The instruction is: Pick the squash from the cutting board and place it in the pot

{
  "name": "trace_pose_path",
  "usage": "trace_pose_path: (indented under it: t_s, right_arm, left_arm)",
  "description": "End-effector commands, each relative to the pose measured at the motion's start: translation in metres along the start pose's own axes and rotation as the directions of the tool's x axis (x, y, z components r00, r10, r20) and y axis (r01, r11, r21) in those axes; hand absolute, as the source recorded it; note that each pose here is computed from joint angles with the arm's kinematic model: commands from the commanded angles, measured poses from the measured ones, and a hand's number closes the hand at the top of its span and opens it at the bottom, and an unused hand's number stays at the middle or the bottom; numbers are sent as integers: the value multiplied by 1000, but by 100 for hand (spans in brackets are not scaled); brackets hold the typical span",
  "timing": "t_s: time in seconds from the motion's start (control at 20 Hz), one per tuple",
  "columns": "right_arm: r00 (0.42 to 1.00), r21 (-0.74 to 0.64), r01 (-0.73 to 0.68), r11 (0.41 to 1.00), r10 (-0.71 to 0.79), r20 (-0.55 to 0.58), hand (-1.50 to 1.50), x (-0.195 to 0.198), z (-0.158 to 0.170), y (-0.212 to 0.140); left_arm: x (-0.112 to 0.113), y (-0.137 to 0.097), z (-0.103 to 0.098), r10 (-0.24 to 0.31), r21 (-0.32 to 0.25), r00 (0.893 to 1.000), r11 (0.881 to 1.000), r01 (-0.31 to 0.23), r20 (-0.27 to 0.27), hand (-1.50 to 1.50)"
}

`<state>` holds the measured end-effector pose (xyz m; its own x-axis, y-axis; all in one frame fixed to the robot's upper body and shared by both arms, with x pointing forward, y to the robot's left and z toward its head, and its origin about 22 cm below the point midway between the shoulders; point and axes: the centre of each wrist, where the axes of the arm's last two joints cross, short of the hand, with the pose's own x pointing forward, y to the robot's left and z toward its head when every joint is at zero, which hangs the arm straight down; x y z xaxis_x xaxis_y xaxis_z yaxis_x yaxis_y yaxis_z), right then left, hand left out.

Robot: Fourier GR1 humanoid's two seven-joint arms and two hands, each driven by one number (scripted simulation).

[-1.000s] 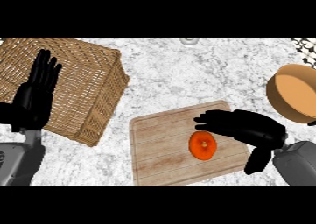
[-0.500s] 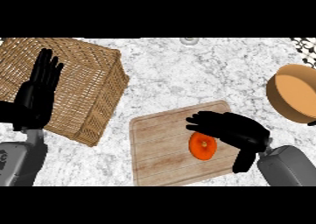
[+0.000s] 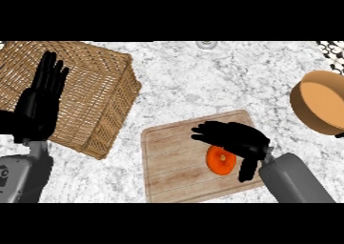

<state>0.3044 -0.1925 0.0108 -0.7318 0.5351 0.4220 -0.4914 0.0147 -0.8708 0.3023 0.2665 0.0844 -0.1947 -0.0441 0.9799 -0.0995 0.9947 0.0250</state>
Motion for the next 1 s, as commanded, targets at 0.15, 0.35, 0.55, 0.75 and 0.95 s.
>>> trace_pose_path:
  t_s: [0.15, 0.35, 0.55, 0.75, 0.95]
  right_arm:
    - [999, 21, 34, 999, -35, 21, -150, 16, -18, 17]
    - [983, 29, -58, 998, 52, 175, 150, 24, -33, 27]
    - [974, -10, -89, 996, 89, 209, 150, 34, -29, 35]
    - [976, -17, -106, 994, 107, 191, 150, 32, -23, 34]
    - [978, -123, -124, 985, 142, 155, 150, 41, -8, 38]
  left_arm:
    - [6, -6, 9, 13, -3, 1000, 1000, -13, 7, 0]
    - [-6, 0, 8, 1, -5, 1000, 1000, -1, 7, 0]
    - [2, 8, -2, 2, 25, 1000, 1000, -2, -15, 0]
    - [7, 12, 0, -6, 5, 1000, 1000, 6, -2, 0]
    - [2, 19, 2, -5, 18, 1000, 1000, 5, -8, 0]
